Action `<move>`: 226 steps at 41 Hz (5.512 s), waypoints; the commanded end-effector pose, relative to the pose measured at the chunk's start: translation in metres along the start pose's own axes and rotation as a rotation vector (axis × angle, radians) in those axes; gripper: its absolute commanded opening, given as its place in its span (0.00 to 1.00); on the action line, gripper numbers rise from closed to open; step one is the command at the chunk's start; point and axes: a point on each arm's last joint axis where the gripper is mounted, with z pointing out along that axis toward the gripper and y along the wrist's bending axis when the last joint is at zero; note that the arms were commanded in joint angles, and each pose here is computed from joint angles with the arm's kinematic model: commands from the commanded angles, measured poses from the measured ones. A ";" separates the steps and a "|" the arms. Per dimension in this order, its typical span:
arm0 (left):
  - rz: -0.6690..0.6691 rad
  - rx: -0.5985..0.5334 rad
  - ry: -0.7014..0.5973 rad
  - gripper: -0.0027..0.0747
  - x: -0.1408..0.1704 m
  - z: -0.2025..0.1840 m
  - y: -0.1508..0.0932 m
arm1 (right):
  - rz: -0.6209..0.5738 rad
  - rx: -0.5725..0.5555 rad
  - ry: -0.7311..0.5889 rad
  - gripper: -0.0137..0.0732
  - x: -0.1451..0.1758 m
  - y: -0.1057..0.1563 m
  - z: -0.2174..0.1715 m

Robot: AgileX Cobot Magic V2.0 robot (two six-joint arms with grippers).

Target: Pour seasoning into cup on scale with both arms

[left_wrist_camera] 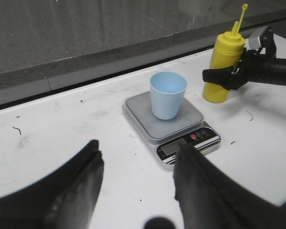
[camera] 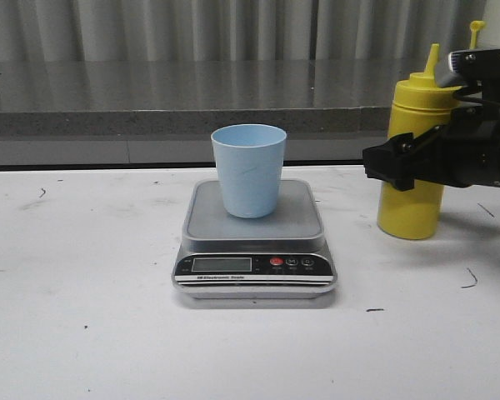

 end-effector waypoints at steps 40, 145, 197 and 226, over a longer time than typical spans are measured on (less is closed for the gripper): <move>-0.005 0.010 -0.101 0.48 -0.014 -0.003 -0.001 | 0.073 0.228 0.520 0.90 -0.122 0.068 -0.176; -0.066 -0.389 -0.357 0.01 0.105 0.020 0.021 | 0.081 0.121 0.367 0.08 -0.144 0.084 -0.298; -0.148 -0.432 -0.445 0.01 0.135 0.030 0.026 | 0.081 0.121 0.370 0.08 -0.144 0.084 -0.298; -0.148 -0.432 -0.445 0.01 0.135 0.030 0.026 | -0.058 0.350 -0.250 0.08 -0.051 0.072 -0.301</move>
